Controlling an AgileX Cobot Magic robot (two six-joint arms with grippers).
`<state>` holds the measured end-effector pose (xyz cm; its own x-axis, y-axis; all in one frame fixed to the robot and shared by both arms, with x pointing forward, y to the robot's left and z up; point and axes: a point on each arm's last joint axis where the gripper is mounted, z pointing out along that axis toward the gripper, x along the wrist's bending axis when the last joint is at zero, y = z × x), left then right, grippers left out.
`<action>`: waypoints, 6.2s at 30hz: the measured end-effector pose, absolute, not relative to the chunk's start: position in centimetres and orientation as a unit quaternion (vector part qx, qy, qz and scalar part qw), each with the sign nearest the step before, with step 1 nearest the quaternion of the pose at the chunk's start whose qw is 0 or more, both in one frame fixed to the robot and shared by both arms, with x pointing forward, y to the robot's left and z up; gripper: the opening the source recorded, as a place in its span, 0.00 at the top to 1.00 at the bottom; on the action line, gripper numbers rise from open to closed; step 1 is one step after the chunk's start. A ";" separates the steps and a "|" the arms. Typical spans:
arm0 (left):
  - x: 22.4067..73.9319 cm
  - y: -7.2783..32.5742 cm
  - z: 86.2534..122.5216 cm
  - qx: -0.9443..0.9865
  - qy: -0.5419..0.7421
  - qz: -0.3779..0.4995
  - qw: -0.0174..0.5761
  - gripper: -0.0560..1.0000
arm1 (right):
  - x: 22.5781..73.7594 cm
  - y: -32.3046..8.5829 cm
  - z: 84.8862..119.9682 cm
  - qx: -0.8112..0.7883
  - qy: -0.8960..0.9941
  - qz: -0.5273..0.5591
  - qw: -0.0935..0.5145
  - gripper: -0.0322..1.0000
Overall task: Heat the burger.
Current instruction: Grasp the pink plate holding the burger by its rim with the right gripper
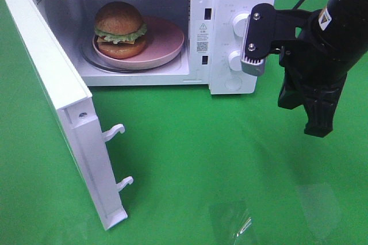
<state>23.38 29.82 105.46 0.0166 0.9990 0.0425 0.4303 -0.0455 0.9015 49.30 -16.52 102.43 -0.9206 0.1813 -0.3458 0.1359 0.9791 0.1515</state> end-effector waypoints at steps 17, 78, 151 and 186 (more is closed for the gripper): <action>23.4 29.8 105.5 0.611 0.585 0.387 0.368 0.01 | 49.8 -16.7 102.6 -0.046 0.975 0.029 0.215 0.60; 23.4 29.8 105.5 0.611 0.585 0.387 0.368 0.01 | 52.3 -9.1 101.5 -0.126 0.916 0.117 0.361 0.12; 23.4 29.8 105.5 0.611 0.585 0.387 0.368 0.01 | 62.3 1.3 93.9 -0.117 0.918 0.133 0.354 0.16; 23.4 29.8 105.5 0.611 0.585 0.387 0.368 0.01 | 65.5 1.3 91.6 -0.093 0.913 0.152 0.368 0.20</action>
